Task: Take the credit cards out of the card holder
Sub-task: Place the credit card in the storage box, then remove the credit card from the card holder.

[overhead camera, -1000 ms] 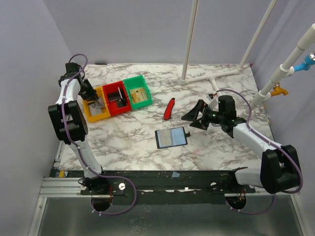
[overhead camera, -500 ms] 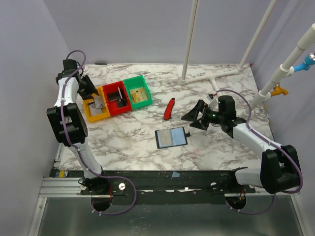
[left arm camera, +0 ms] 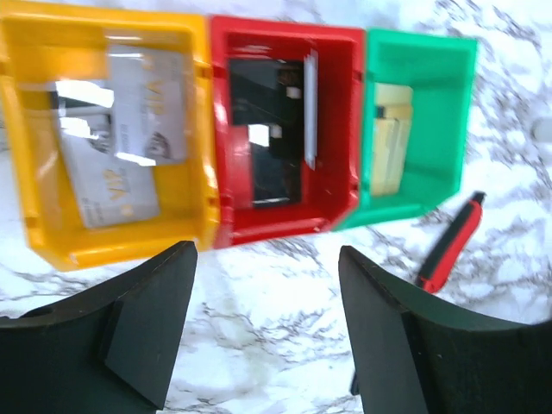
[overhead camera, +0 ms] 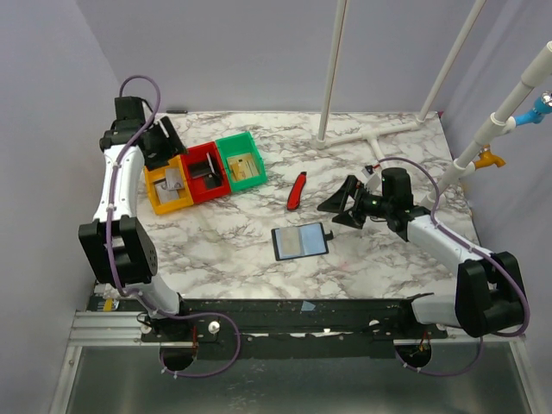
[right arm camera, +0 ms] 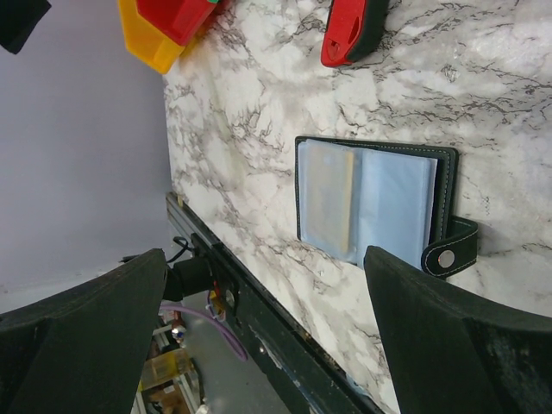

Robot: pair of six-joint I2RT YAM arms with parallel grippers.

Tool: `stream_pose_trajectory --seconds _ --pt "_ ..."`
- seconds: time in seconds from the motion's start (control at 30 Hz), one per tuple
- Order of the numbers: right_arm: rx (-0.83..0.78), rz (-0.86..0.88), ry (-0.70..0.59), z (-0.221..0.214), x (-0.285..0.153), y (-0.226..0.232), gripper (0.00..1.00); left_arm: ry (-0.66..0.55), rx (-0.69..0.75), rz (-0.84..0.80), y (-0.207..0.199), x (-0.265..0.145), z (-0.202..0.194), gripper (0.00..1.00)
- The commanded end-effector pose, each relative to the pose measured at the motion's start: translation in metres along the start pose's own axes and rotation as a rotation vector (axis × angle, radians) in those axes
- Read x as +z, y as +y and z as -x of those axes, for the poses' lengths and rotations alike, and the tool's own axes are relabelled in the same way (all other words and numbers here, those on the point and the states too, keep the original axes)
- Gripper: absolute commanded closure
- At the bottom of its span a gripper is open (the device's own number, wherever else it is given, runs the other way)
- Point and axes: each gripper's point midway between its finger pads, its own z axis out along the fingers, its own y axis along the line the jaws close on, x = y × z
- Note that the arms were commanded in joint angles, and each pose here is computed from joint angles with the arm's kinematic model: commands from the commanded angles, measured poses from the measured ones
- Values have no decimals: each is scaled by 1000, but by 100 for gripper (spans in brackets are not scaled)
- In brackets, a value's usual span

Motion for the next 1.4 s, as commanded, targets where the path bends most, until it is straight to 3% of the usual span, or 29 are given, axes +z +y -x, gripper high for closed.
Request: stream_pose_trajectory --seconds 0.0,0.2,0.47,0.67,1.07,1.37 --pt "-3 11 0 2 2 0 0 2 66 -112 -47 -20 -35 30" --pt "3 -1 4 -1 3 -6 0 72 157 -271 -99 -32 -106 20" --pt "6 -18 3 -1 5 -11 0 263 230 -403 -135 -28 -217 20" --pt "9 -37 5 -2 8 -14 0 368 218 -501 -157 -22 -274 20" --pt "25 -95 5 -5 8 -24 0 457 233 -557 -175 -10 -319 25" --pt "28 -114 -4 -2 9 -27 0 489 236 -561 -173 -1 -330 38"
